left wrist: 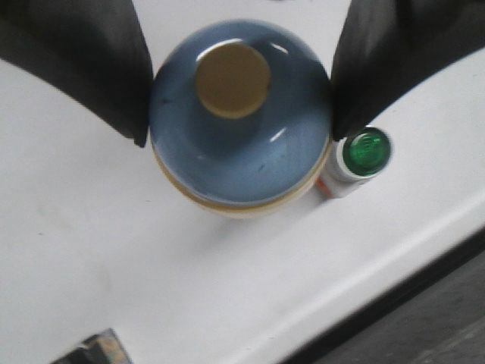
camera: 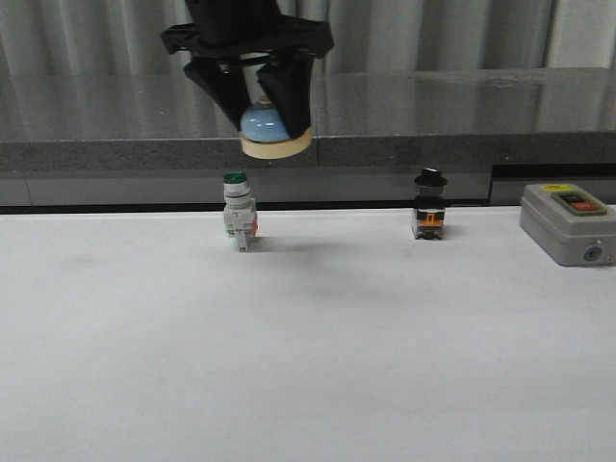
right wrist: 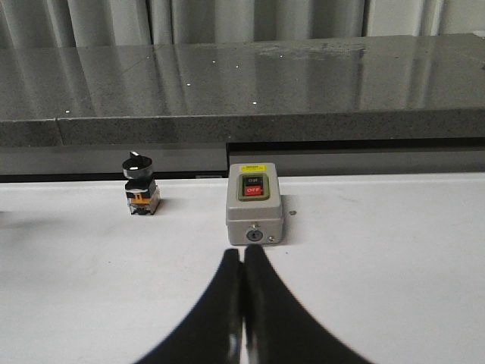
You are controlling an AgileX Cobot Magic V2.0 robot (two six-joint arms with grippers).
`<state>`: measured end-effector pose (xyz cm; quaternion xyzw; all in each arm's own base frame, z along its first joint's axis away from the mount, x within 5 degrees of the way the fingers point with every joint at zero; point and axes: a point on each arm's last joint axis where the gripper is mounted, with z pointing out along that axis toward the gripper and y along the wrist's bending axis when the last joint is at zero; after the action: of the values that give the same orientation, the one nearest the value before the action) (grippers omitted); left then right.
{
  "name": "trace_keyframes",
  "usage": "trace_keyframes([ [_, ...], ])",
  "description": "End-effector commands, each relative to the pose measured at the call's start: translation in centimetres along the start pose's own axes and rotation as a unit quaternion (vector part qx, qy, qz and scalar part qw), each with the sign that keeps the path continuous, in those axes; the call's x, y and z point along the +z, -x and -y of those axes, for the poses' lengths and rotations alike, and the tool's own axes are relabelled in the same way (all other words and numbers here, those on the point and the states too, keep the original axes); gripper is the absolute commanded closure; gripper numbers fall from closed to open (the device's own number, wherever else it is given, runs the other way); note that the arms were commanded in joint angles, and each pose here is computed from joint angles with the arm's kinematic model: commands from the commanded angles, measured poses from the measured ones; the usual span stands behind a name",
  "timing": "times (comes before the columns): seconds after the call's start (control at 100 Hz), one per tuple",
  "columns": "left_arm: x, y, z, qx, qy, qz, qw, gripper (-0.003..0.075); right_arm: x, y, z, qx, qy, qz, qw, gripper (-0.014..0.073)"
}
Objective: Place and press bell with both arms
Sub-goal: 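Lift the bell with the left gripper and carry it toward the table center, then set the bell down nearer the robot and open the left gripper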
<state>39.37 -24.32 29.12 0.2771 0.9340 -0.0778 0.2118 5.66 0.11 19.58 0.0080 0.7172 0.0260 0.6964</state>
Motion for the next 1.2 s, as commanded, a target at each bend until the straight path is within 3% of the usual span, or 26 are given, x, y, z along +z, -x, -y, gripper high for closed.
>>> trace_keyframes([
  [0.0, -4.4, 1.0, 2.0, 0.014, -0.013, 0.066, 0.998, 0.04, -0.2, 1.2, -0.1, -0.001, 0.003, 0.052, 0.999, 0.0655],
  [0.39, -2.1, -0.5, 6.7, 0.034, -0.052, 0.034, 0.997, 0.0399, -0.2, 1.2, -0.1, -0.001, 0.003, 0.052, 0.999, 0.0655],
  [0.88, 3.9, -4.7, 7.0, 0.005, -0.072, -0.024, 0.997, 0.039, -0.2, 1.2, -0.1, -0.001, 0.003, 0.052, 0.999, 0.0655],
  [0.97, 4.3, -5.0, 7.0, 0.003, -0.072, -0.025, 0.997, 0.0331, -0.2, 1.2, -0.1, -0.001, 0.003, 0.052, 0.999, 0.0655],
  [1.1, 4.3, -4.9, 7.0, 0.001, -0.074, -0.019, 0.997, 0.0162, -0.2, 1.2, -0.1, -0.001, 0.003, 0.052, 0.999, 0.0655],
  [1.19, 4.3, -4.9, 7.0, 0.001, -0.074, -0.02, 0.997, 0.0132, -0.2, 1.2, -0.1, -0.001, 0.003, 0.052, 0.999, 0.0655],
])
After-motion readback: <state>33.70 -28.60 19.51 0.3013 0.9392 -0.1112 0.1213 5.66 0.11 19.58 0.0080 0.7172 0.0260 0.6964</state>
